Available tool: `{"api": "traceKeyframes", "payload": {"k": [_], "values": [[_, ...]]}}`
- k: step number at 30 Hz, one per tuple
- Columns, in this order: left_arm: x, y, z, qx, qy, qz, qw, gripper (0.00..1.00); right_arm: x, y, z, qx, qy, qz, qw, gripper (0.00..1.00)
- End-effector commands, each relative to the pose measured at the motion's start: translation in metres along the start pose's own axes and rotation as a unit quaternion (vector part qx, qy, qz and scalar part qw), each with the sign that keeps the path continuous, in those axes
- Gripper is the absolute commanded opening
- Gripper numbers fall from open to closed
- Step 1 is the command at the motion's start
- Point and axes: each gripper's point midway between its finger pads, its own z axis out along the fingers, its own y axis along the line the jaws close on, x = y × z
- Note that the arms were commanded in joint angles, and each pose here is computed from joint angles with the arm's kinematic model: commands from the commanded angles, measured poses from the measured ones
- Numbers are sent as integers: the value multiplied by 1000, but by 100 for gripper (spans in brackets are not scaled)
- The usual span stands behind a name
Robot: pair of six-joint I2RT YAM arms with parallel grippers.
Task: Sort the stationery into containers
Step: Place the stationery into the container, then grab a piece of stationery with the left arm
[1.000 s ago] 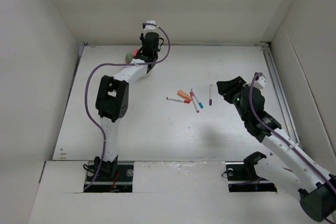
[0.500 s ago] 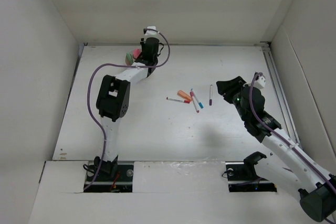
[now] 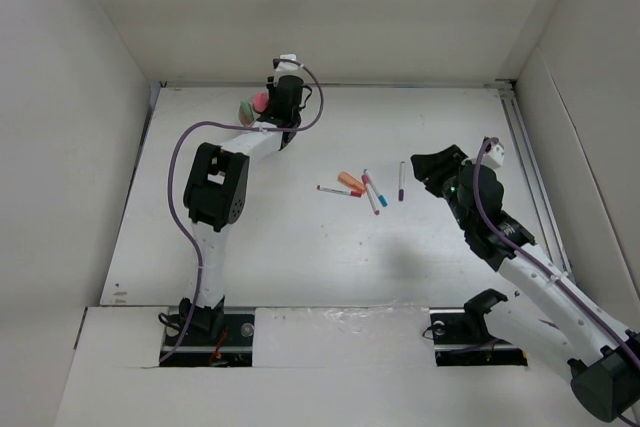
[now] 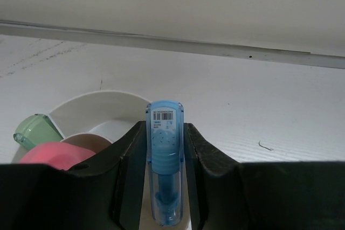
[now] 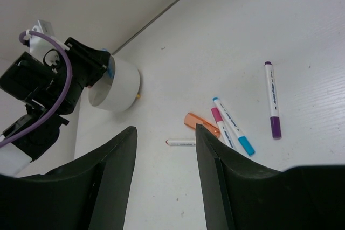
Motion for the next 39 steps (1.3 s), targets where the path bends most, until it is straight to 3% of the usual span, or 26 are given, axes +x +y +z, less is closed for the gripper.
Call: {"api": "traceKeyframes", "payload": {"k": [1,5,12,19,22,24,25,26,28,31,34,36,37,39], "values": [[-27,6,-6,-10,-32,-19,999,25,-14,14,0,-23,-21,3,1000,53],[-43,8,-14,-8,-39,-35,999,39,-12,15,0,-27,-16,2,999,53],[-78,0,-33,32,-53,-66,996,42,-9,15,2,-27,-10,1,1000,53],[-97,-30,-60,76,-58,-75,993,23,-9,15,2,-27,-10,1,1000,52],[-98,-60,-87,120,-46,-76,989,19,-9,15,2,-27,-10,1,1000,39],[-76,-78,-102,153,-18,-97,983,19,-11,17,-1,-31,-13,3,999,27],[-78,-89,-114,177,-22,-113,977,19,-13,15,0,-26,-18,3,999,15],[-46,-109,-127,209,11,-108,972,19,-16,13,0,-20,-26,3,999,11],[-27,-128,-146,235,38,-125,963,19,-17,12,1,-16,-30,3,999,6],[21,-154,-177,243,85,-95,962,16,-17,11,1,-16,-30,3,999,6],[56,-149,-196,222,118,-68,965,10,-15,10,3,-13,-27,2,1000,6],[60,-145,-210,223,127,-88,962,8,-15,13,4,-16,-23,2,1000,6],[82,-135,-215,219,147,-87,961,8,-13,14,3,-20,-19,1,1000,6],[92,-130,-223,221,160,-108,956,10,-13,14,3,-20,-19,1,1000,11]]}}
